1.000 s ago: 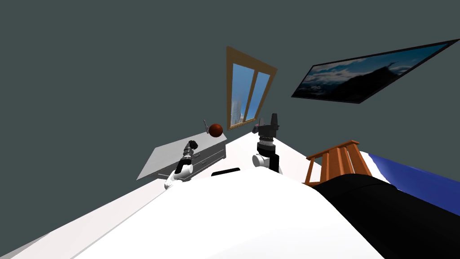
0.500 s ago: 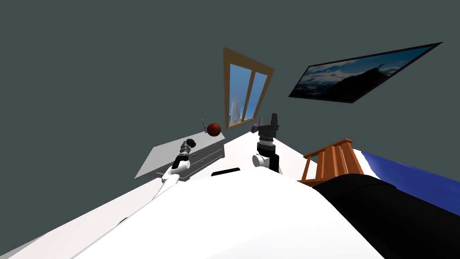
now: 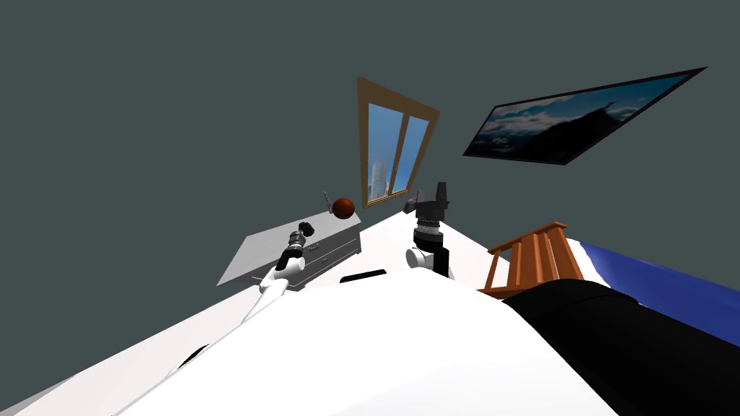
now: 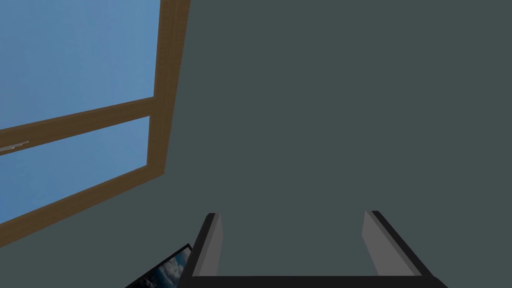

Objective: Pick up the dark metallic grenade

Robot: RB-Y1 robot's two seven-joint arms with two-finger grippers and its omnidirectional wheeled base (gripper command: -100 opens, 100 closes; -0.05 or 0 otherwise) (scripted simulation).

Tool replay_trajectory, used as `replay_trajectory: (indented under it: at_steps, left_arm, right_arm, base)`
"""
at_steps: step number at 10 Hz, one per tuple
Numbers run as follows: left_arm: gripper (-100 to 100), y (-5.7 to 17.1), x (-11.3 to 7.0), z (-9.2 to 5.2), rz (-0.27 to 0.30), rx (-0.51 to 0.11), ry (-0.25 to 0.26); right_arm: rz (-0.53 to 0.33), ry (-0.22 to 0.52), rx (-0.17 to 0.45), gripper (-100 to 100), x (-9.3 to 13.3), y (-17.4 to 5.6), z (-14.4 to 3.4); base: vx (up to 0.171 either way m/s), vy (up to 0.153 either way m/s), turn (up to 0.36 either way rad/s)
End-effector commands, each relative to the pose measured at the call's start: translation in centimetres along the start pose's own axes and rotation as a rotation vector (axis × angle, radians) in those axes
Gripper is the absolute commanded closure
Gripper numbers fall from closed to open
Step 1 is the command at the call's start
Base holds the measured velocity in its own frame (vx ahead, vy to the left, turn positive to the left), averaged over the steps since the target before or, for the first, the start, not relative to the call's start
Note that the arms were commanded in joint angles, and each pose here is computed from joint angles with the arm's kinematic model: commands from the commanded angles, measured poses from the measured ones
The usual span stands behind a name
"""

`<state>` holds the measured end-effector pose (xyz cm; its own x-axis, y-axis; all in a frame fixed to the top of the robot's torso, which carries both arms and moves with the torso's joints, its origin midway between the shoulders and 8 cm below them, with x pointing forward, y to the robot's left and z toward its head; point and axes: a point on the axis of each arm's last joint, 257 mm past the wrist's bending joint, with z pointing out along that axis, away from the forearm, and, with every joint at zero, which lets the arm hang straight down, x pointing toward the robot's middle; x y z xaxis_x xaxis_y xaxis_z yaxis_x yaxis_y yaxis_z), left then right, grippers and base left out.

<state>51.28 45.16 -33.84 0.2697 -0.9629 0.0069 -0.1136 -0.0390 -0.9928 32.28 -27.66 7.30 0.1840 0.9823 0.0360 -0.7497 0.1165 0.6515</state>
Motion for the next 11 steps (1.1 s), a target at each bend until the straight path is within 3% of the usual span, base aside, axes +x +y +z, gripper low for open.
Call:
replay_trajectory:
  at_steps: [1, 2, 3, 4, 5, 6, 7, 8, 9, 11]
  left_arm:
    - [100, 0.0, 0.0, 0.0, 0.000, 0.000, 0.000]
    - [100, 0.0, 0.0, 0.0, 0.000, -0.001, 0.000]
    - [0, 0.1, 0.0, 0.0, 0.000, -0.002, 0.000]
    - [100, 1.0, 1.1, -1.1, 0.003, -0.011, 0.013]
    - [100, 2.2, 2.5, -2.2, 0.004, -0.027, 0.026]
    - [100, 1.7, 2.4, -2.5, 0.005, -0.015, 0.027]
    - [100, 2.8, 3.6, -3.8, 0.006, -0.031, 0.037]
    - [100, 2.3, 3.6, -3.9, 0.006, -0.018, 0.039]
    - [100, 3.1, 4.6, -5.4, 0.007, -0.030, 0.046]
    - [100, 2.7, 4.7, -5.3, 0.006, -0.020, 0.047]
  right_arm:
    - [0.000, 0.000, 0.000, 0, 0.0, 0.0, 0.0]
    - [0.000, 0.000, 0.000, 0, 0.0, 0.0, 0.0]
    - [0.000, 0.000, 0.000, 0, 0.0, 0.0, 0.0]
    - [0.000, 0.000, 0.000, 0, 0.0, 0.0, 0.0]
    - [0.000, 0.000, 0.000, 0, 0.0, 0.0, 0.0]
    - [0.000, 0.000, 0.000, 0, 0.0, 0.0, 0.0]
    - [0.000, 0.000, 0.000, 0, 0.0, 0.0, 0.0]
    - [0.000, 0.000, 0.000, 0, 0.0, 0.0, 0.0]
    - [0.000, 0.000, 0.000, 0, 0.0, 0.0, 0.0]
    - [0.000, 0.000, 0.000, 0, 0.0, 0.0, 0.0]
  base:
    - [0.000, 0.000, 0.000]
    - [0.000, 0.000, 0.000]
    - [0.000, 0.000, 0.000]
    - [0.033, 0.036, 0.034]
    - [0.069, 0.087, 0.048]
    - [0.054, 0.074, 0.000]
    - [0.059, 0.063, 0.016]
    - [0.052, 0.041, 0.015]
    - [0.067, 0.063, 0.035]
    - [0.026, 0.030, 0.002]
